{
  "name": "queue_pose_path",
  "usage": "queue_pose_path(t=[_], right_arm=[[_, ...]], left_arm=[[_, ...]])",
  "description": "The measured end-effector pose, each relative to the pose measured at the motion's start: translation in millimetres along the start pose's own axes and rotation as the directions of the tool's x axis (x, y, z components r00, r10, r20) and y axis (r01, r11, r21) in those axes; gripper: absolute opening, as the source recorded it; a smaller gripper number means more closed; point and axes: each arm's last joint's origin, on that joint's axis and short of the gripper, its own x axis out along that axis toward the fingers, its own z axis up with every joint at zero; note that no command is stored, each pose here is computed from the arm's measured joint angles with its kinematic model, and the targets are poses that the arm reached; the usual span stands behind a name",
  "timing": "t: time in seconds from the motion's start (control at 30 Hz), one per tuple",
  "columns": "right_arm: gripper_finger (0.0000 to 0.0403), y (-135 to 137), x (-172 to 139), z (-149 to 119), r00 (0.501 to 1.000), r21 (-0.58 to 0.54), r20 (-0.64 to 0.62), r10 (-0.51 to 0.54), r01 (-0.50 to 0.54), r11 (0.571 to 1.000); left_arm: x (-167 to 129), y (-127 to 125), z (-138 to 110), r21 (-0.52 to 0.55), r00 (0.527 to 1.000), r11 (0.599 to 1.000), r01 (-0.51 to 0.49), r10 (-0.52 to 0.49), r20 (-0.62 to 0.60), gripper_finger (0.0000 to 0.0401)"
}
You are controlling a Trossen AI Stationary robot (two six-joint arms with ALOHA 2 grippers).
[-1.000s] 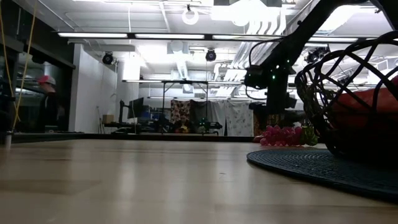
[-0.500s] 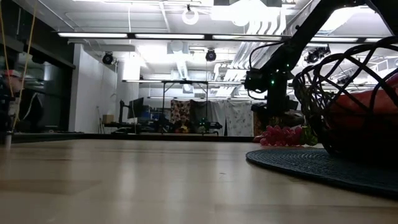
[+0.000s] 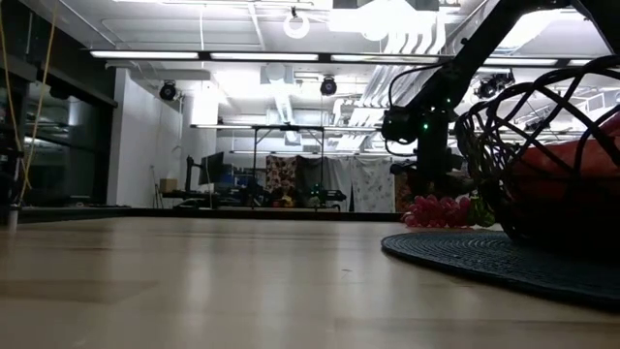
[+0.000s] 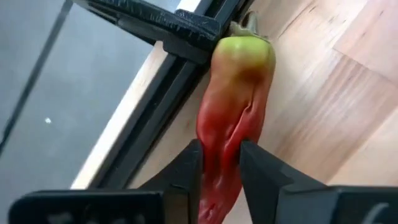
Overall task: Build produce basket
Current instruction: Put the red chili pepper into the basket
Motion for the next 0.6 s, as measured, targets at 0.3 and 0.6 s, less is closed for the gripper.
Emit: queue_pose_path(t=[0.3,0.6], right_arm=[[0.0071,-11,-32,6,0.997,-0.300,0.053,-0.052,0.065,0.952],[0.0050,-17,-88,15,0.995,-0.575,0.070,0.070,-0.017,0.818]], left_arm=[[0,0,0,0.000,1.000,1.000,0.000,0.000,0.000,0.0360],[0,0,0,0.000,1.000,1.000,-0.001,0.001,-0.002,0.0360]])
